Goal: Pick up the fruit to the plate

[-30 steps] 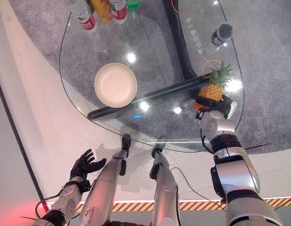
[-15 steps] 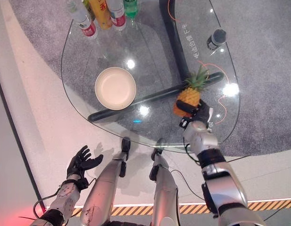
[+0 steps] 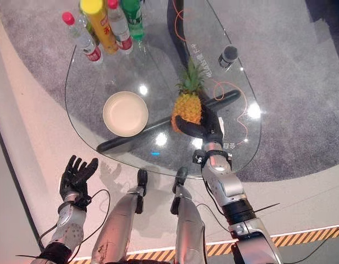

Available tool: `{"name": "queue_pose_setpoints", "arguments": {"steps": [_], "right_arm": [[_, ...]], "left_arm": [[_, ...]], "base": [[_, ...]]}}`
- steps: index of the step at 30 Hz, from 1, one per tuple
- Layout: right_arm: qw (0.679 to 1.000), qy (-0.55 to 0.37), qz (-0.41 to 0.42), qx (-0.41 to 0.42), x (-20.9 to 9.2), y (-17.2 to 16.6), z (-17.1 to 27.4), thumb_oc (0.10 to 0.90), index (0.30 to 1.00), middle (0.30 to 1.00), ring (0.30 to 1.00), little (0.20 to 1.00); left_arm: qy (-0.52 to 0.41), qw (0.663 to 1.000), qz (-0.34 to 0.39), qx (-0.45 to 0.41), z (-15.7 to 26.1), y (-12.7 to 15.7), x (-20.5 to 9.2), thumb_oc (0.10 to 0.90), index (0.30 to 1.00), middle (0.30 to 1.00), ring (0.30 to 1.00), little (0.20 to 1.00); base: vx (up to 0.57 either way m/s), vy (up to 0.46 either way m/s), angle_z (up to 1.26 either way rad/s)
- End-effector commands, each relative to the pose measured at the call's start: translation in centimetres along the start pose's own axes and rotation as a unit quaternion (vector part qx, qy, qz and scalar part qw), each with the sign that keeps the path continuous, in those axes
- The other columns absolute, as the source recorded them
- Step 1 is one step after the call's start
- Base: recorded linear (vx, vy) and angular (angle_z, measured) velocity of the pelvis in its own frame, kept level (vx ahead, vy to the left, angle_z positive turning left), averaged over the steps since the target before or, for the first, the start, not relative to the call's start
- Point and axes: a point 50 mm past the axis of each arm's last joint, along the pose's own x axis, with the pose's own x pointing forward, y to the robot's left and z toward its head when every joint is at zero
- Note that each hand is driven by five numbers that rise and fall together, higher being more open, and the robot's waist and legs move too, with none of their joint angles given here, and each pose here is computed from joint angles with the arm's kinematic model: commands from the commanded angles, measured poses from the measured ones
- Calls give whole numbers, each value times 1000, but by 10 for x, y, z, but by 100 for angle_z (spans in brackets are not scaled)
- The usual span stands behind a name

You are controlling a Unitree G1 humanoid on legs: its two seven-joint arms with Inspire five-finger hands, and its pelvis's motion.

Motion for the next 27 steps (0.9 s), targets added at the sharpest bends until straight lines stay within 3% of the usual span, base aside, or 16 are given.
{"name": "queue_pose_setpoints", "arguments": {"steps": [1, 8, 15, 27], "right_arm": [[973, -210, 99, 1, -13, 22, 80, 100, 300, 300, 300, 200], [951, -233, 202, -39, -25, 40, 85, 100, 300, 300, 300, 200], [923, -237, 290, -86, -35, 56, 83, 100, 300, 300, 300, 200], [885, -195, 394, -154, -49, 77, 63, 100, 300, 300, 300, 200]], "left_arm": [[-87, 995, -42, -37, 35, -7, -3, 800, 900, 900, 900, 900], [-86, 970, -217, -61, 53, -53, -13, 800, 900, 900, 900, 900], [-52, 920, -381, -77, 60, -100, -29, 800, 900, 900, 900, 900], [-28, 865, -493, -87, 72, -130, -45, 800, 900, 900, 900, 900]], "base": [[-12, -69, 0], [-8, -61, 0], [-7, -42, 3], [-2, -4, 2]]}}
